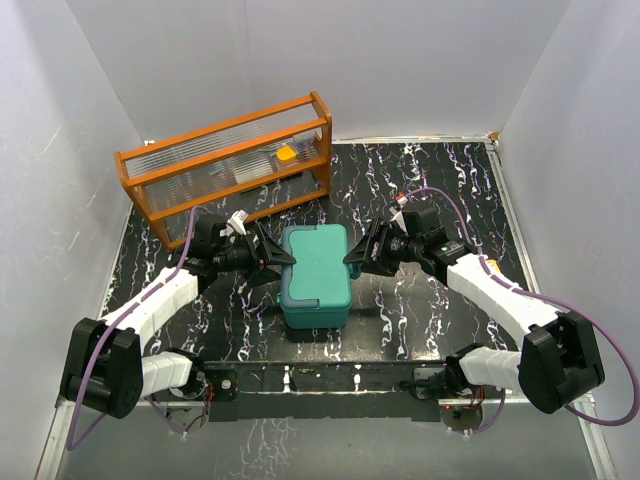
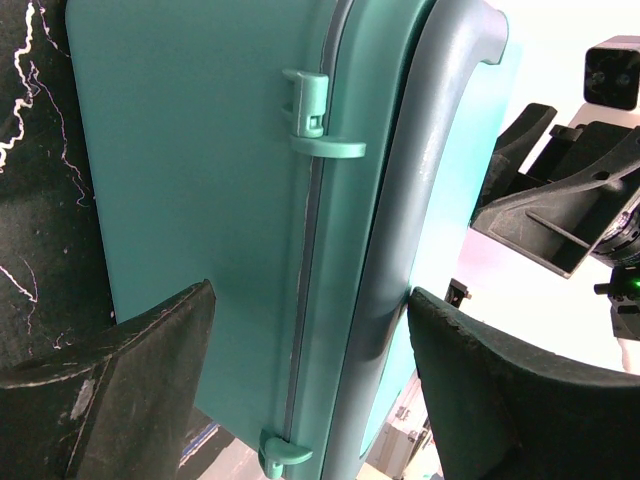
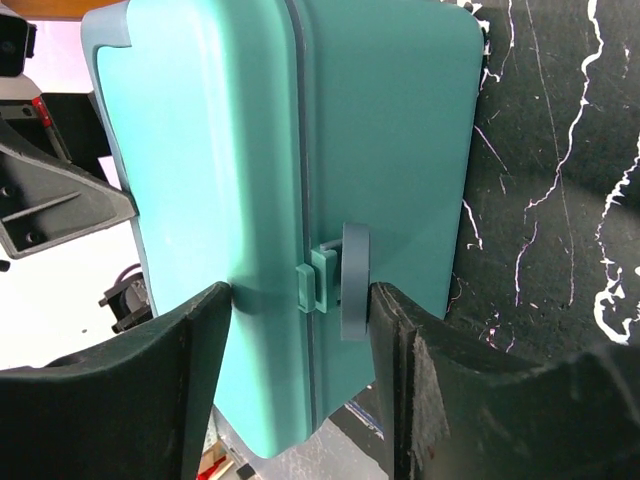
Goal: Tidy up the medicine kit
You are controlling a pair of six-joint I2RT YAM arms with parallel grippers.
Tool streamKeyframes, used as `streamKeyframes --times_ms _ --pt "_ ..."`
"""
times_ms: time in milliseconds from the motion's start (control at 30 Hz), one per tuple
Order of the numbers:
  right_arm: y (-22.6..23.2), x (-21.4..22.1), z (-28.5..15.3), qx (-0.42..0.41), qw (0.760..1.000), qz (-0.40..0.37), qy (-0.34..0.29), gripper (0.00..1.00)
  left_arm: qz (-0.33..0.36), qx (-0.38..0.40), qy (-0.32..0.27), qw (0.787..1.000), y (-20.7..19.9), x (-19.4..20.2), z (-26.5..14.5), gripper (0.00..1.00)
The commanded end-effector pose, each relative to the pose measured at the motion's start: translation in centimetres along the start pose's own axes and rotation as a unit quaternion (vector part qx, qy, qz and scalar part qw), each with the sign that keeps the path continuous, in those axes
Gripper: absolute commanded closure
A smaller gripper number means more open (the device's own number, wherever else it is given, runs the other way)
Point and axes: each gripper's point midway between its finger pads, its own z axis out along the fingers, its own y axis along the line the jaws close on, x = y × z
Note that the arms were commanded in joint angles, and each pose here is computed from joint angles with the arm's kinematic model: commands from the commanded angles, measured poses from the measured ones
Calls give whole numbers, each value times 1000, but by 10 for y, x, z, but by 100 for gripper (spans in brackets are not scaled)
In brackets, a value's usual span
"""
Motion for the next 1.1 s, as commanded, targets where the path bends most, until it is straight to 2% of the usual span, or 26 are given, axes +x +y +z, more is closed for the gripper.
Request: streamKeyframes --times_ms 0,300,433,800,867,1067 --pt "26 -13 -10 -29 999 -30 -25 47 15 5 0 1000 -8 -3 -2 24" --pt "34 -10 -8 -30 999 -36 -19 56 16 3 3 1000 -7 -3 0 25" --pt "39 -11 -9 -32 998 -40 -23 64 17 2 3 1000 -7 -3 0 25" --pt "37 -6 -5 -15 999 -47 -13 74 18 1 5 1000 -8 -5 1 25" --pt "37 -8 -5 -11 999 -50 -15 74 18 0 6 1000 -7 -4 1 25" --pt "36 -30 -16 26 995 -62 -70 56 19 -2 4 1000 -8 -4 0 25"
